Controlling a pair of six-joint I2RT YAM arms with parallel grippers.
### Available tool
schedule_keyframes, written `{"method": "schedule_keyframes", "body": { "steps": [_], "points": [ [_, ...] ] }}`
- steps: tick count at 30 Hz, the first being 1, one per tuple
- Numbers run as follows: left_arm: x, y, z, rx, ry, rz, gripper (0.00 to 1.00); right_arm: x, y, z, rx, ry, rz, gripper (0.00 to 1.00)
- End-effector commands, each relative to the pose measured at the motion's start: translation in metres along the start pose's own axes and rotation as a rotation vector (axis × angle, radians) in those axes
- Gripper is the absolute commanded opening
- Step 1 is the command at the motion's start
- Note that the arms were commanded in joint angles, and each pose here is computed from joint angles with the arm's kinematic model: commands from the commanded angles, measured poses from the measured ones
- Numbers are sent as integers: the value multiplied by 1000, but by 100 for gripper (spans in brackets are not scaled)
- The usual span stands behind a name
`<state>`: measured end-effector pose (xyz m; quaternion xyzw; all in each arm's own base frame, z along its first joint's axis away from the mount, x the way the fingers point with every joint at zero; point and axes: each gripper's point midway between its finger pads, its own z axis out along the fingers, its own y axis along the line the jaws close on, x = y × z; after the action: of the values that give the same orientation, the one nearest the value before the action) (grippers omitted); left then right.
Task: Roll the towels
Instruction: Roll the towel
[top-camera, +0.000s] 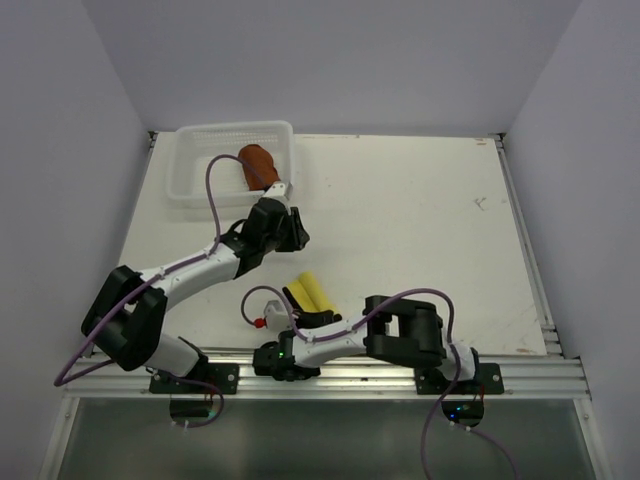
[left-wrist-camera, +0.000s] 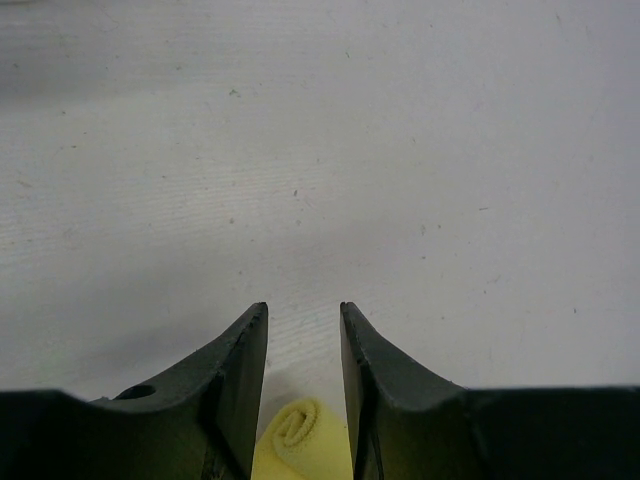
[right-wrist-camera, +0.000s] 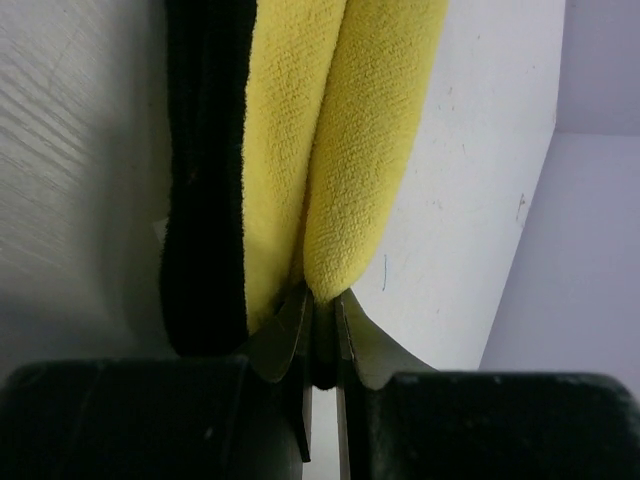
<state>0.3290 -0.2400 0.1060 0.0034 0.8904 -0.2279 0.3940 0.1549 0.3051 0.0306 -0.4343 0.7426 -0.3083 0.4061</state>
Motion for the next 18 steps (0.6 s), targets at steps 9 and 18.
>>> {"method": "schedule_keyframes", "body": {
  "steps": [9,18],
  "points": [
    [8,-29,-21,192,48,-12,39,1,32,1,-78,31,-83,0],
    [29,-63,-44,423,136,25,36,4,50,4,-133,53,-140,0]
  ]
}}
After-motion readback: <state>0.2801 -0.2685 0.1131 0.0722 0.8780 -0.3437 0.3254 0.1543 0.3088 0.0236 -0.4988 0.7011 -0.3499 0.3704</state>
